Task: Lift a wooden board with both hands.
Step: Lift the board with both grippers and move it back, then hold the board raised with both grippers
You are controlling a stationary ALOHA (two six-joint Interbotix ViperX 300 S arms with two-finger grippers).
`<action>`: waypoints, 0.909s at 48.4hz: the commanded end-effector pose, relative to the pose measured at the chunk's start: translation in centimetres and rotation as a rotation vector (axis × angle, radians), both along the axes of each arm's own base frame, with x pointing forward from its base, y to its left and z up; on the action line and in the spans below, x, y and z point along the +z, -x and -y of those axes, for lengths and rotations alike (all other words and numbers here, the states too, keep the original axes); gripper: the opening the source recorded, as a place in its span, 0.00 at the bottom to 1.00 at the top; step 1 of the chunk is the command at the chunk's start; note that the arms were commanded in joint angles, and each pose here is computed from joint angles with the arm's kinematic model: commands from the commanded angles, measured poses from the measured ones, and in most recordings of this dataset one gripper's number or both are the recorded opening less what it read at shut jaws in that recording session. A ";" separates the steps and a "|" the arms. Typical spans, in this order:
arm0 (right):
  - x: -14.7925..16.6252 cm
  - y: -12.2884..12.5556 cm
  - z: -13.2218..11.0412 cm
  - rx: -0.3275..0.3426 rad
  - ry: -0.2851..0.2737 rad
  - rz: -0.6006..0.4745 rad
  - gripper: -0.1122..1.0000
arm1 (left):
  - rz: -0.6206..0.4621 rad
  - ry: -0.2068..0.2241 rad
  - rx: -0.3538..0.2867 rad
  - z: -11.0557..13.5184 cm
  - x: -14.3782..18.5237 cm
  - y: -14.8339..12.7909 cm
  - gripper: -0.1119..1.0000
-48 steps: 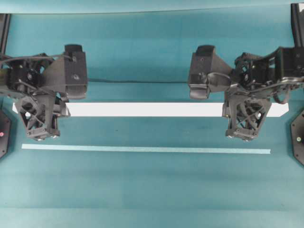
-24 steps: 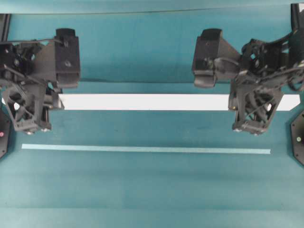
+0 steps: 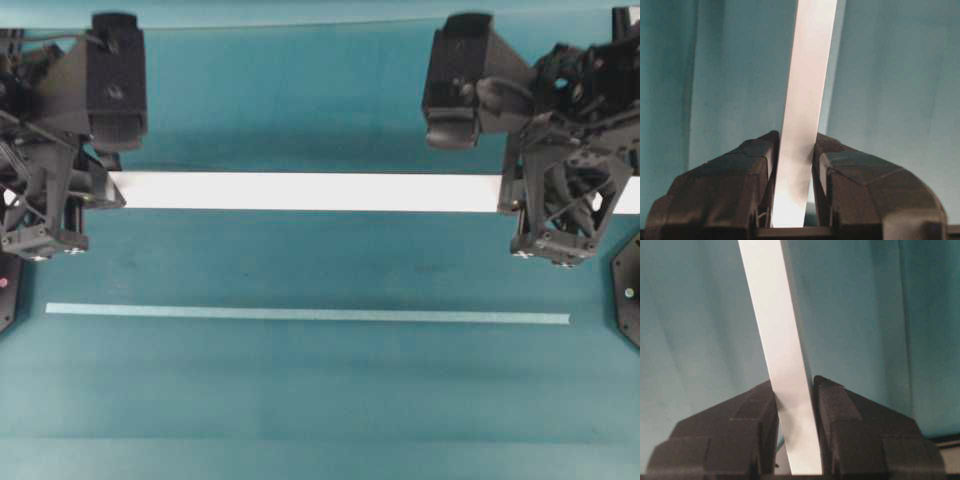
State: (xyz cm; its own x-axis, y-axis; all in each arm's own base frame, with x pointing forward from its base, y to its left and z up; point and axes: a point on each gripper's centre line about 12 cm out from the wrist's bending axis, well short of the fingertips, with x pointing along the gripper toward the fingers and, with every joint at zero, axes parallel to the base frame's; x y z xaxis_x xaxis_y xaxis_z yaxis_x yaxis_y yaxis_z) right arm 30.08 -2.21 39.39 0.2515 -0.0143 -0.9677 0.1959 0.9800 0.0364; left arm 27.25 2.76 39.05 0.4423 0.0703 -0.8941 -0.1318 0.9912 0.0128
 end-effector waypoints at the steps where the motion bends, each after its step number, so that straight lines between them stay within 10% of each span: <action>1: 1.3 -0.5 0.3 -0.026 -0.004 0.039 0.29 | 0.063 -0.006 0.002 -0.1 2.3 -0.4 0.26; 44: 2.4 -0.7 0.3 -0.029 -0.001 0.045 0.29 | 0.045 -0.020 -0.027 -0.1 4.5 -0.7 0.26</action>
State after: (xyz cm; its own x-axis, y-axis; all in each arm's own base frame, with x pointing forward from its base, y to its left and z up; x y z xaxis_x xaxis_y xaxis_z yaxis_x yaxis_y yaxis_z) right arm 30.08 -2.23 41.16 0.2588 -0.0164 -0.9658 0.1958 0.9800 0.0358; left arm 27.55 2.96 41.99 0.4292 0.0748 -0.9001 -0.1089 0.9936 0.0306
